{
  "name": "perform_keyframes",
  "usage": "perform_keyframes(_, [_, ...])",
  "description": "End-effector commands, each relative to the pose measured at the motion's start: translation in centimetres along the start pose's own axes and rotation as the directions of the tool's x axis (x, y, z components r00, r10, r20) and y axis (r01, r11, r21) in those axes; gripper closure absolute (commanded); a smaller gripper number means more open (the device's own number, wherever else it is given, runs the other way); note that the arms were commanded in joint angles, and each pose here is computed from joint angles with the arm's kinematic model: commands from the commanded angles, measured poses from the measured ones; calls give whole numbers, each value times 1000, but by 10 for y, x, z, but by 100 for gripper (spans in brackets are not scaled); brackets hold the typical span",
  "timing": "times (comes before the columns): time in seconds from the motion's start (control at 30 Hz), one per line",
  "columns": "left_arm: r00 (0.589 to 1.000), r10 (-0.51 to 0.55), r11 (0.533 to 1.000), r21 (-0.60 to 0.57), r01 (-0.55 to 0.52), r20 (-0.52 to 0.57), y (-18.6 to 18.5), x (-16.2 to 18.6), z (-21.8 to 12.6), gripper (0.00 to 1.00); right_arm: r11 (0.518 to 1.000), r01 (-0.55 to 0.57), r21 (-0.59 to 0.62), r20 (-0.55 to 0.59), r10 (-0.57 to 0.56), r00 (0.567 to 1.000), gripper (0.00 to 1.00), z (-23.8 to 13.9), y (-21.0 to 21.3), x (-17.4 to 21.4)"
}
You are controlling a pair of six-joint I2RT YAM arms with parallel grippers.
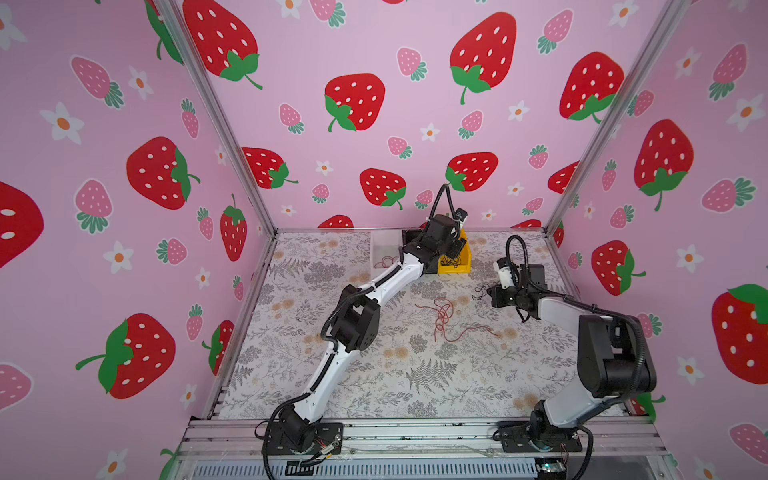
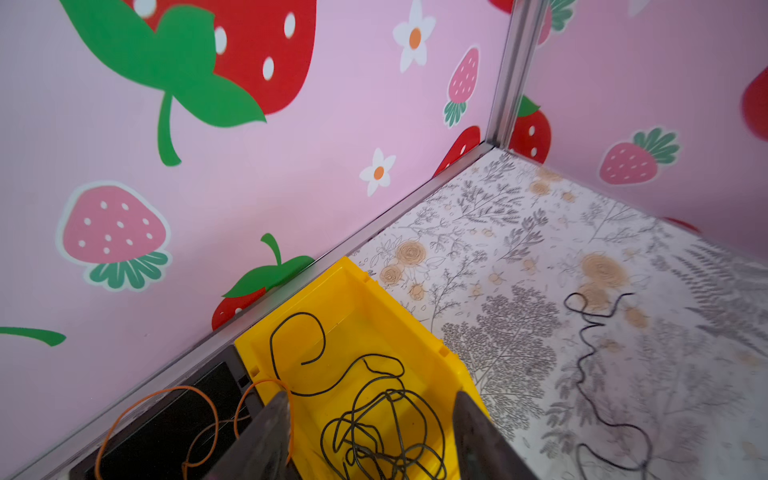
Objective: Untangle the cables
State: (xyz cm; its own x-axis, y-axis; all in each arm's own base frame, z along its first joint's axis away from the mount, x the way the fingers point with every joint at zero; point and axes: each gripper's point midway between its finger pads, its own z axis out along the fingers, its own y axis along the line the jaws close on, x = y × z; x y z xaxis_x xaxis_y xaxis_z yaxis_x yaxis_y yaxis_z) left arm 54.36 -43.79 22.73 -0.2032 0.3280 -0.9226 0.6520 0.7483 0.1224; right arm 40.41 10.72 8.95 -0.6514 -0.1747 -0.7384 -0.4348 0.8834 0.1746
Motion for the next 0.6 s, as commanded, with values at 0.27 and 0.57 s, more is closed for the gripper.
perform_keyframes(0.27, [982, -9, 928, 368, -62, 188, -50, -64, -140, 42, 979, 120, -166, 223, -81, 971, 100, -69, 52, -89])
perform_keyframes(0.57, [993, 63, 890, 445, -101, 98, -80, 0, -170, 46, 949, 178, -260, 326, -88, 941, 100, -104, 87, -125])
